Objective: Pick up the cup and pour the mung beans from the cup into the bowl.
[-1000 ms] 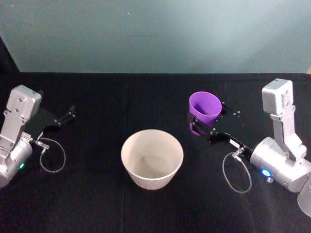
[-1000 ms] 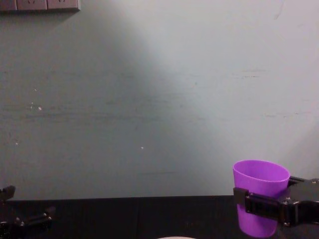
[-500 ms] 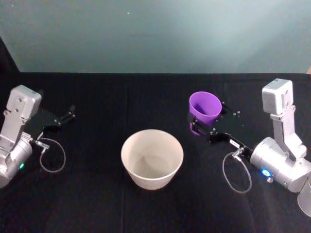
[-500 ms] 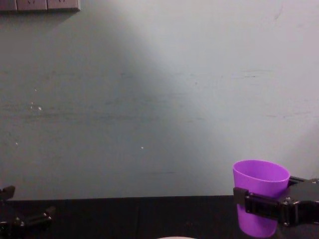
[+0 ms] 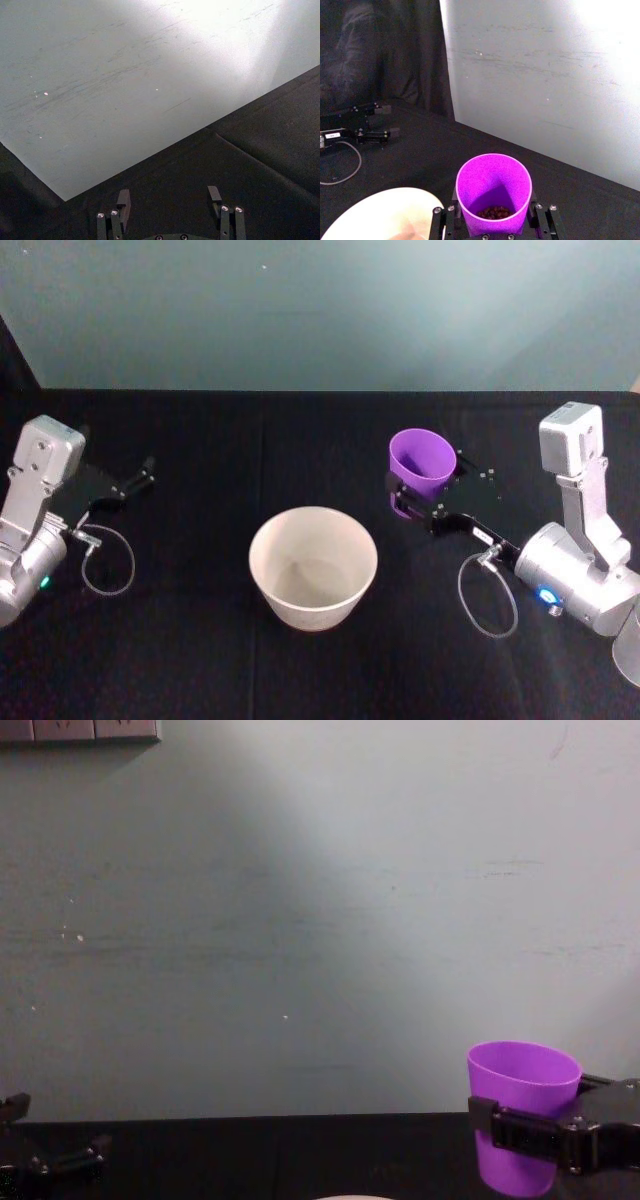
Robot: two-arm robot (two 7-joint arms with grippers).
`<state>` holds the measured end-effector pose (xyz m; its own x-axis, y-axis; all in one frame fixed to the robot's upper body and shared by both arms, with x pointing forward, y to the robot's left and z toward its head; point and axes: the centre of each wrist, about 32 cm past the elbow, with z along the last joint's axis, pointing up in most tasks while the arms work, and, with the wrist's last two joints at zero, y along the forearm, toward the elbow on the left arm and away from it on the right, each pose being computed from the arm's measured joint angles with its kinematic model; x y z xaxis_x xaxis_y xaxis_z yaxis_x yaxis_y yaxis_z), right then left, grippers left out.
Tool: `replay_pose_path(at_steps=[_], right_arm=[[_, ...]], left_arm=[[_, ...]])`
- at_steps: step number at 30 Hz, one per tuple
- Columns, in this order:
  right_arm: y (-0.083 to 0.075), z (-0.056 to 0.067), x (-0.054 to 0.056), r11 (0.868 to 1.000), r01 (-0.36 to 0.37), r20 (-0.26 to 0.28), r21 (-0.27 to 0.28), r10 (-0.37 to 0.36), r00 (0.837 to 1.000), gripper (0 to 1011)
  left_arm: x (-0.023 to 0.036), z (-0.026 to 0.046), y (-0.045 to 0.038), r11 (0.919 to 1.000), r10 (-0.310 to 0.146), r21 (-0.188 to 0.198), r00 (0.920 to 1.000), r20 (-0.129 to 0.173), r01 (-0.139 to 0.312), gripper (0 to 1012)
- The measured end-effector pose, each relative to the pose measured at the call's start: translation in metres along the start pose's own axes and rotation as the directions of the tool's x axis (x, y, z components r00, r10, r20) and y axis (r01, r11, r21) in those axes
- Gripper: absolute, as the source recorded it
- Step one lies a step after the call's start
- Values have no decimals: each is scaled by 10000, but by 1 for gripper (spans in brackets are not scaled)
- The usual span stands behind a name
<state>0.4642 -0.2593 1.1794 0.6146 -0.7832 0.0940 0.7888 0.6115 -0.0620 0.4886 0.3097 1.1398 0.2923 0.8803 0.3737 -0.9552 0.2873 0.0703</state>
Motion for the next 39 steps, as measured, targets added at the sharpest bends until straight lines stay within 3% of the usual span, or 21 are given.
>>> replay_pose_path(at_steps=[10,20,26,28,30,33,35,39], right_arm=[[3,5,-5,10000,-47,85,-29,47,10000,721],[62,179,-116,9969,-248,1852,-743,382,9820,721],[128,320,-233,9906,-82,3331,-1363,536,9414,721],[154,367,-276,9874,47,3877,-1579,576,9200,721],[164,381,-292,9864,84,4053,-1640,596,9122,721],[217,448,-365,9799,288,4919,-1972,735,8675,721],[236,471,-390,9773,368,5197,-2086,789,8507,721],[296,530,-466,9702,574,5917,-2353,961,8004,721]], left_arm=[[0,0,0,10000,0,0,10000,0,0,1000],[0,0,0,10000,0,-1,10000,0,0,1000],[0,0,0,10000,1,-1,10000,0,-1,1000],[0,0,0,10000,0,-1,10000,0,0,1000],[0,0,0,10000,1,-1,10000,0,-1,1000],[0,0,0,10000,0,0,10000,0,0,1000],[0,0,0,10000,0,0,10000,0,0,1000],[0,0,0,10000,0,-1,10000,0,0,1000]])
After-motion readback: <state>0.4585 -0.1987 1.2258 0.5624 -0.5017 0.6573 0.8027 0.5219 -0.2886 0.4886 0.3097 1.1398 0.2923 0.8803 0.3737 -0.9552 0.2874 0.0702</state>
